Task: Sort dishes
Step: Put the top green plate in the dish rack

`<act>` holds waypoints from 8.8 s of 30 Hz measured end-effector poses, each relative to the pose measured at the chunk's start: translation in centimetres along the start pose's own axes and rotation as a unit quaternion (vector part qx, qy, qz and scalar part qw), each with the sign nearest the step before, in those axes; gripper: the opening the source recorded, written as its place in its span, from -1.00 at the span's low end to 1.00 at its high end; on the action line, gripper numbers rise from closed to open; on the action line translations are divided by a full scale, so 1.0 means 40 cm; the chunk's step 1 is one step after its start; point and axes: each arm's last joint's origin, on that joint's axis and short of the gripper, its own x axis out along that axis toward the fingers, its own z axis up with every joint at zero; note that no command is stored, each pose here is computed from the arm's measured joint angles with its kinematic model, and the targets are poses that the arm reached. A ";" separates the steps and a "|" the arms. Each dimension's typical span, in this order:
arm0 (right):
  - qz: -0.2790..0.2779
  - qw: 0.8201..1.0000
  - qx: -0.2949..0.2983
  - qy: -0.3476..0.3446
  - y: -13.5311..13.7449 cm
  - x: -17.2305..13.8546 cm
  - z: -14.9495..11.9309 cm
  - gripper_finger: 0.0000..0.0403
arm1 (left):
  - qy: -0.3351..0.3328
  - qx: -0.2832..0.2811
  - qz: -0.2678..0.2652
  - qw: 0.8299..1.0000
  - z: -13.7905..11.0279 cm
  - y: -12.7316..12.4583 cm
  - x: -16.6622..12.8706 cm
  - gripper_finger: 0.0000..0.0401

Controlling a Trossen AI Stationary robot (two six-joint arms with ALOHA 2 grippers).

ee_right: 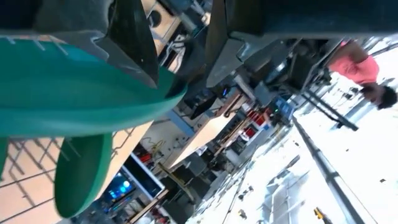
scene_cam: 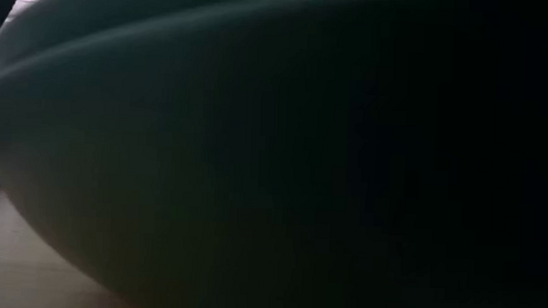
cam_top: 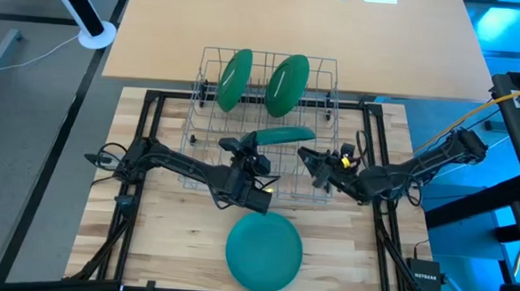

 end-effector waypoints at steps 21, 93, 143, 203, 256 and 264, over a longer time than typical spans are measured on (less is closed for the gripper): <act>0.010 0.999 0.013 0.039 -0.021 0.046 -0.032 -0.33 | -0.001 0.015 -0.004 1.000 0.000 -0.001 -0.005 -1.00; -0.072 0.990 0.102 -0.071 -0.077 0.131 0.012 -0.76 | -0.019 -0.008 -0.017 1.000 0.036 -0.028 -0.052 -1.00; 0.145 0.958 -0.234 0.079 -0.019 0.017 0.084 -0.96 | -0.112 -0.107 -0.107 0.982 0.033 0.199 -0.288 -0.14; -0.013 0.962 -0.249 0.114 -0.126 -0.220 -0.084 -0.96 | -0.089 -0.193 -0.103 0.972 0.039 0.194 -0.254 -0.14; 0.006 0.949 -0.189 0.253 -0.145 -0.191 -0.092 -0.35 | -0.091 -0.181 -0.102 0.974 0.039 0.193 -0.254 -0.14; -0.008 0.961 -0.181 0.207 -0.149 -0.197 -0.048 -0.35 | -0.091 -0.181 -0.105 0.974 0.039 0.193 -0.257 -0.14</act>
